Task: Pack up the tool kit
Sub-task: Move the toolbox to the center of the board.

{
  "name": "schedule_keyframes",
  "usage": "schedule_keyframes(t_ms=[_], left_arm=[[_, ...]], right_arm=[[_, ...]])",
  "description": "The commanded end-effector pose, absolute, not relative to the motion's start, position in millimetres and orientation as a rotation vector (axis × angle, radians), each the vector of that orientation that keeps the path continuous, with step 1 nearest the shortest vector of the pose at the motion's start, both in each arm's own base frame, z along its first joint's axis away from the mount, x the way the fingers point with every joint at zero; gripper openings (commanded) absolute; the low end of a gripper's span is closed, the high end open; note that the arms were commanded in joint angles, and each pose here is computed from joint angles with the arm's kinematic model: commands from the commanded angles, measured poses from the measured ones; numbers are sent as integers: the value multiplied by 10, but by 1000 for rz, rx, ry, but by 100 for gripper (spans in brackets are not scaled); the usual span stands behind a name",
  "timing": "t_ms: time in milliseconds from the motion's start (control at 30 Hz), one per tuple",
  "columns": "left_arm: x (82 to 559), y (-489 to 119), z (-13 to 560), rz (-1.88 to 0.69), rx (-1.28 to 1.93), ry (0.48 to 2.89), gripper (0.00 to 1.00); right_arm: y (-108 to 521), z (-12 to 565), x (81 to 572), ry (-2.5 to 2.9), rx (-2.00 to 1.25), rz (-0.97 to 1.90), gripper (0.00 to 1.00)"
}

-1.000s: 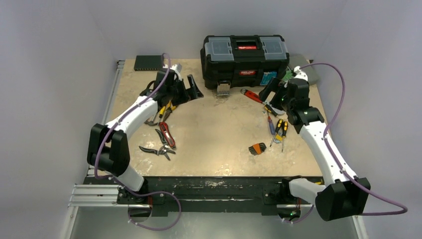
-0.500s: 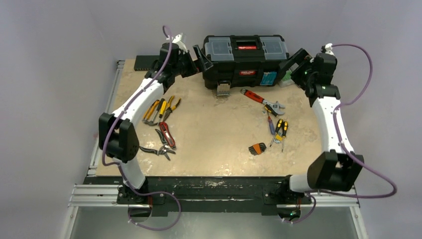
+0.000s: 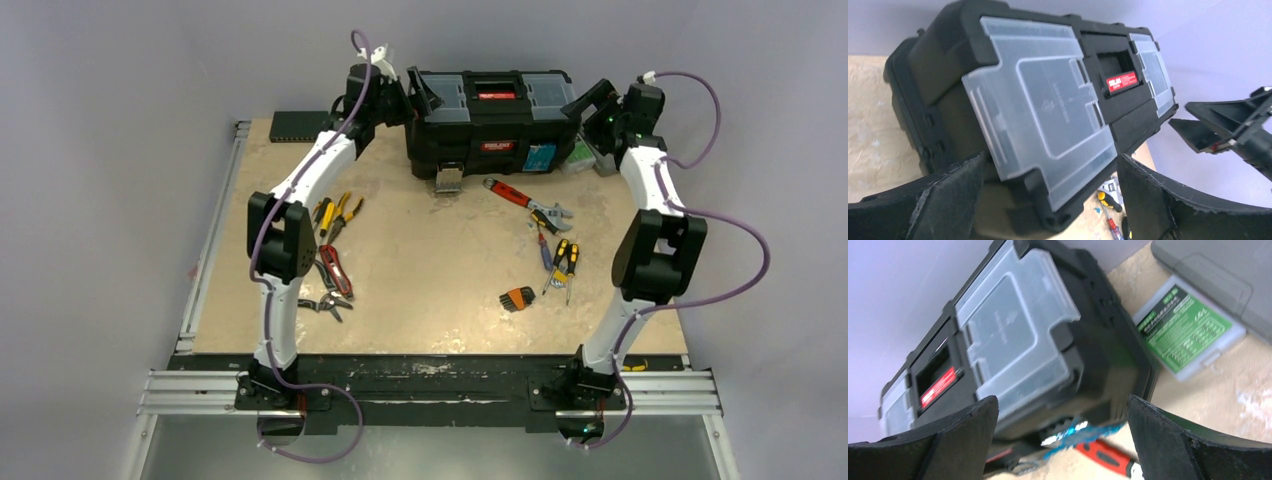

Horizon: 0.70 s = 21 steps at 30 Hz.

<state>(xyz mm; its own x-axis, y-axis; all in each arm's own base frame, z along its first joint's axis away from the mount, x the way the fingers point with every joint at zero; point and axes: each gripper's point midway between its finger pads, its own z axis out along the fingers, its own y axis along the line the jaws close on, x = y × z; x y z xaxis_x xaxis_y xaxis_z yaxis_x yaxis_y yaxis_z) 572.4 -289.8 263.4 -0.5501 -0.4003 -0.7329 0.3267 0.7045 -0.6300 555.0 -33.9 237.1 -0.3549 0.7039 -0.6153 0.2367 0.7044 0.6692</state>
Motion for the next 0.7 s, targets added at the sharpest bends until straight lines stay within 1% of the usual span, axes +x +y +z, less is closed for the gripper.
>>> schedule_keyframes(t_ms=[0, 200, 300, 433, 567, 667], left_arm=[[5919, -2956, 2926, -980, 8, 1812, 98], [6022, -3027, 2662, -1007, -11, 1832, 95], [6012, -3117, 2634, -1058, -19, 1810, 90], [5818, -3223, 2515, -1099, -26, 1798, 84], [5571, -3334, 2560, -1143, 4, 1766, 82], [5376, -3496, 2579, -1188, 71, 1760, 81]], right_arm=[[-467, 2697, 5889, 1808, 616, 522, 99], [-513, 2448, 6187, 1811, 607, 486, 99], [-386, 2318, 6314, 1829, 552, 502, 99], [33, 2206, 6423, 1875, 408, 634, 99], [409, 2220, 6356, 1884, 283, 692, 99], [638, 2272, 6263, 1881, 209, 793, 99]])
